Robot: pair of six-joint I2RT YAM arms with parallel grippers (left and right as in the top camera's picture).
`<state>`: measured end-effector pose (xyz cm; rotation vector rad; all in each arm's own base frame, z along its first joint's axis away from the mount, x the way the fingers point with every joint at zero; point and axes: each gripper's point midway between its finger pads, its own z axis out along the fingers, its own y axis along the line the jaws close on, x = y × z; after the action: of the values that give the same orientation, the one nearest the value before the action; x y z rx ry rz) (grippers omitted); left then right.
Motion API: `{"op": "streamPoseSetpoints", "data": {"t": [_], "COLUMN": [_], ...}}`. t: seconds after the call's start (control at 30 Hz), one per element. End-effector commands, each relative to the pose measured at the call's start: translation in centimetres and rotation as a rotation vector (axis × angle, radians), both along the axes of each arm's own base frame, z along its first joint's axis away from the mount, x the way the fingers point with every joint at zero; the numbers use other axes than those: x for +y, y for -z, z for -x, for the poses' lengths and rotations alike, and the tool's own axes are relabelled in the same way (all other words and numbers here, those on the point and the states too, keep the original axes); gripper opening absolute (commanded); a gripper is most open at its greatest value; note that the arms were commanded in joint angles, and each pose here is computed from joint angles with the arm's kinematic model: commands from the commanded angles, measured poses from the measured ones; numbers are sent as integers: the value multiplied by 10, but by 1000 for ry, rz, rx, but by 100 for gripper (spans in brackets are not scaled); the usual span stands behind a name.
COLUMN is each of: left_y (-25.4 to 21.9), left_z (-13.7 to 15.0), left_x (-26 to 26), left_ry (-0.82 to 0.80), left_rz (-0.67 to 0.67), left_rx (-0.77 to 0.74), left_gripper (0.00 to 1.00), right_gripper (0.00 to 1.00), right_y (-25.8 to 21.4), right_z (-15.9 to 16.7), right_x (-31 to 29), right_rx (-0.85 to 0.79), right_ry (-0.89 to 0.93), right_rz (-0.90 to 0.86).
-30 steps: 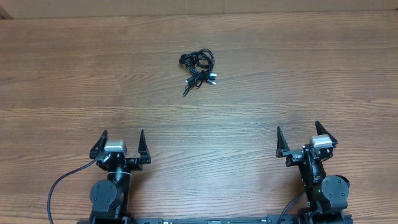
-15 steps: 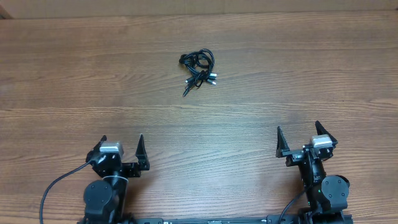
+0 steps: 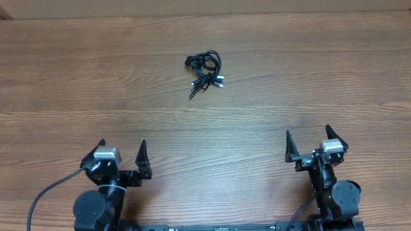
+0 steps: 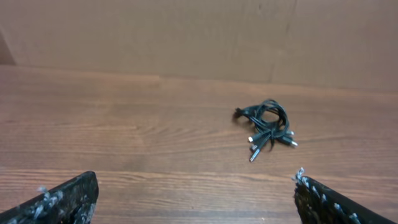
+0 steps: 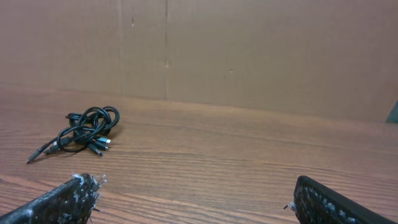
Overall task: Untangle cables
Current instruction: 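Move the left gripper forward over the black cable bundle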
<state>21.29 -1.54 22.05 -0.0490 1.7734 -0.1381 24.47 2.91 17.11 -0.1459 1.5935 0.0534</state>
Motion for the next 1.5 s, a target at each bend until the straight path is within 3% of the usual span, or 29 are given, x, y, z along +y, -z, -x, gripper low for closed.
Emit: {"op": "streamPoseSetpoints", "data": {"t": [0.0,0.3,0.77,1.47], "left_y": [-15,-23,-16,-1], "left_z": [-4,-33,-85,-188], "left_x": [-4,-20,-33,-135], "left_ry": [20,93,130,322], "left_rz": [16,27,40,-24], "left_rx": [29,209,620,858], "left_gripper": [100,100,100,100], "right_gripper": [100,100,100,100], "right_y": [2,2,2,2], "right_z": [0,0,0,0], "right_x": [2,2,2,2], "right_rx": [-4,-4,-4,-4], "right_ry": [-12,-12,-12,-12], "right_rz": [0,0,0,0]}}
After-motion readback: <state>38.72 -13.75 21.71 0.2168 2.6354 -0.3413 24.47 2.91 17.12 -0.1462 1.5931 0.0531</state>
